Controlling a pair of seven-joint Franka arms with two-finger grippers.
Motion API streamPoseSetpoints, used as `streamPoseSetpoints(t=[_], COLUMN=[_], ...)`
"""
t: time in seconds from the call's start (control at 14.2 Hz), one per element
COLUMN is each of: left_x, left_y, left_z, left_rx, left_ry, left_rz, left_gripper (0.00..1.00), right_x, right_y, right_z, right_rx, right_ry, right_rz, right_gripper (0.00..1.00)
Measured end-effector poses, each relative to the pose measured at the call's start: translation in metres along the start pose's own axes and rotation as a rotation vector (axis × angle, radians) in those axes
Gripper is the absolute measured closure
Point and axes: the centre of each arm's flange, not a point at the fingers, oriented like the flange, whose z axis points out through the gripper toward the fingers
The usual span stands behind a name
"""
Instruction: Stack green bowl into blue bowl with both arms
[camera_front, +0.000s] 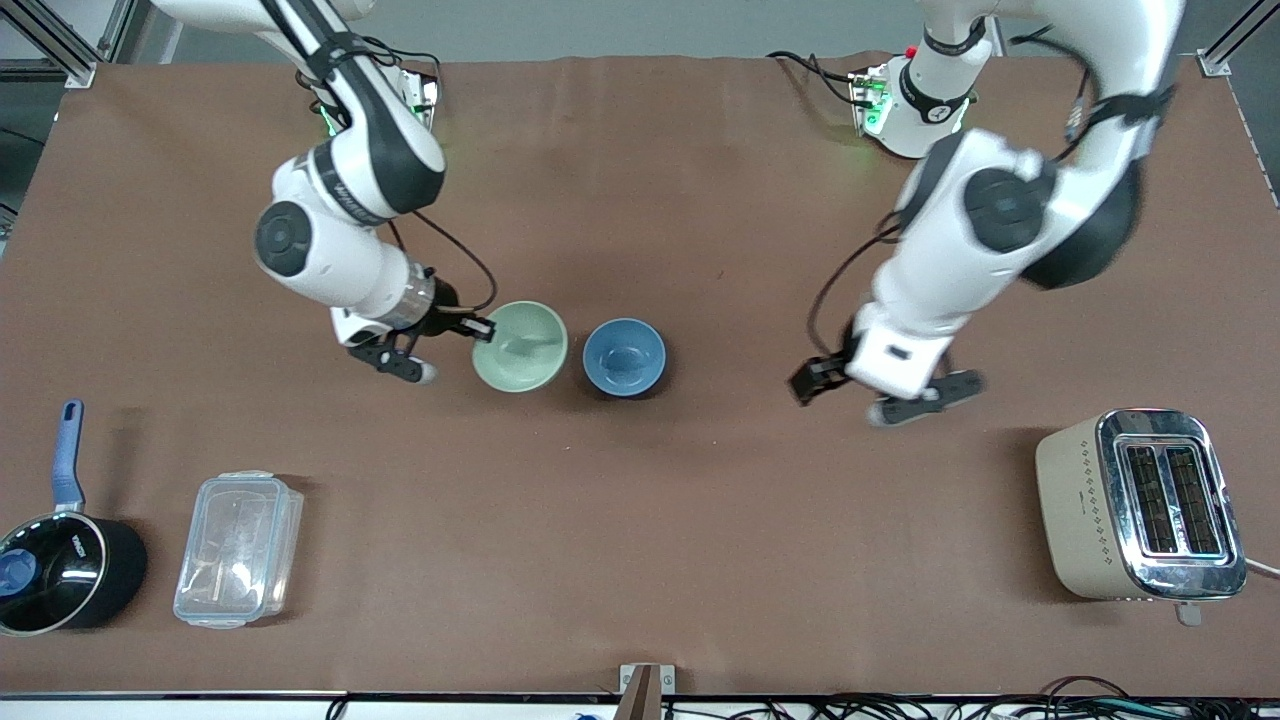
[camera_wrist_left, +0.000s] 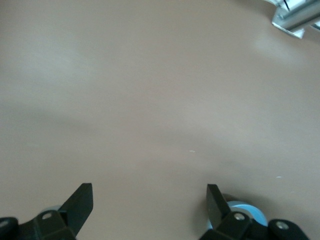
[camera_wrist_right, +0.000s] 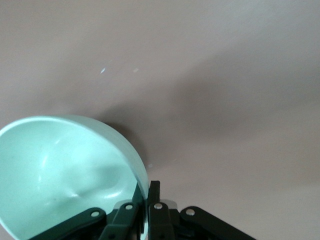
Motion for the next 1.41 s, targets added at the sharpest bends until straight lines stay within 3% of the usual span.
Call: streamPoseSetpoints(t=[0.21,0.49,0.63,1.13,1.41], left_x=[0.021,0.033,0.030,0.004,-0.016], left_y=[-0.053,-0.104,-0.124,-0.182,-0.186], left_z=[-0.069,-0.126,-0.145,-0.171,-0.173], left_rx=[0.077,0.110,0.124,0.161,0.155], left_ry=[-0.048,-0.072,-0.071,-0.078,-0.062], left_rz=[0.087,0.205,0.241,0.318,0.336], left_gripper=[0.00,0.00,0.00,0.00,0.00], right_x=[-0.024,-0.050,-0.060,-0.056,-0.050], right_y=[-0.024,-0.044,-0.053,-0.062,-0.064], right_z=[0.019,0.054,0.076,0.115,0.127], right_rx=[0.012,-0.038,-0.034,-0.053,-0.078], right_ry=[0.005,0.056,0.065,0.034,0.052], right_rz=[-0.007,0.002,0.010,-0.006,-0.017], right_gripper=[0.96,0.96,0.96,0.96,0.96])
